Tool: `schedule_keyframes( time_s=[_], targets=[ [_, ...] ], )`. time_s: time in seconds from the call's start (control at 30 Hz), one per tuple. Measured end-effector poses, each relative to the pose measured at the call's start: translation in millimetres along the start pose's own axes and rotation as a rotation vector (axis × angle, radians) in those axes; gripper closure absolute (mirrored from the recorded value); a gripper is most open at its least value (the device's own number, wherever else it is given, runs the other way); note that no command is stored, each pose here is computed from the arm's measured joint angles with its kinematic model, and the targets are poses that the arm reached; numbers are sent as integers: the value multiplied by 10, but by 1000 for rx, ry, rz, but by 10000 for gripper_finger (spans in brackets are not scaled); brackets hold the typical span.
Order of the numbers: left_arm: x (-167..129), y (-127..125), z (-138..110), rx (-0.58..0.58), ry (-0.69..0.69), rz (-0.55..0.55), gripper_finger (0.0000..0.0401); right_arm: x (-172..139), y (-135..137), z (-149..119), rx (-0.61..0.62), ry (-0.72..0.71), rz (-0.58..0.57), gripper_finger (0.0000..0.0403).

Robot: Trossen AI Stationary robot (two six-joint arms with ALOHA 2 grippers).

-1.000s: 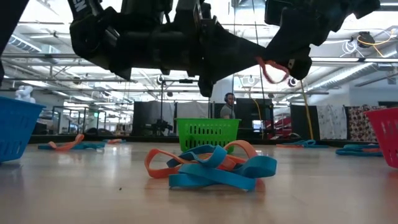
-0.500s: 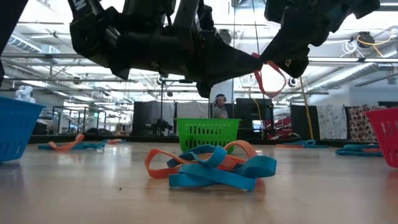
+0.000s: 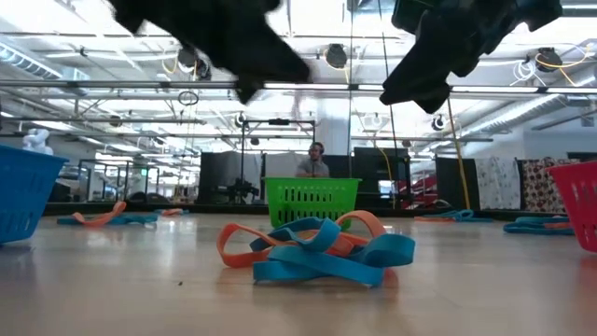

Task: Sort rubber bands into baskets
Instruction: Put the orange rubber band into the blue bin

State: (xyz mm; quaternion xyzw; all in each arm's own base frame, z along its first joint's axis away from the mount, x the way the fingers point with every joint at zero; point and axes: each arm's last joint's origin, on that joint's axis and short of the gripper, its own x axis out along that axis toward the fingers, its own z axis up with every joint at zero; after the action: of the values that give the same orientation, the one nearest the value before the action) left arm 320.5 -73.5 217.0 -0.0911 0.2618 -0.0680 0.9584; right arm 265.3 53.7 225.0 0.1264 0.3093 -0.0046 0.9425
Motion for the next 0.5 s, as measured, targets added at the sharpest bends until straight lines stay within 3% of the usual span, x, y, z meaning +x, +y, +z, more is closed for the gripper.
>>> schedule_keyframes(
  time_s=[0.13,0.3,0.5],
  targets=[
    [-361,-193,-112,-153,198,19,399,-1,-16,31,-49,-51,-73,285],
    [-680,-510,-403,-307,473,40,399,-10,17,132,-118,-158,-59,286],
    [-886,-900,-687,-475,650,59,399,-33,62,237,-184,-269,-34,288]
  ],
)
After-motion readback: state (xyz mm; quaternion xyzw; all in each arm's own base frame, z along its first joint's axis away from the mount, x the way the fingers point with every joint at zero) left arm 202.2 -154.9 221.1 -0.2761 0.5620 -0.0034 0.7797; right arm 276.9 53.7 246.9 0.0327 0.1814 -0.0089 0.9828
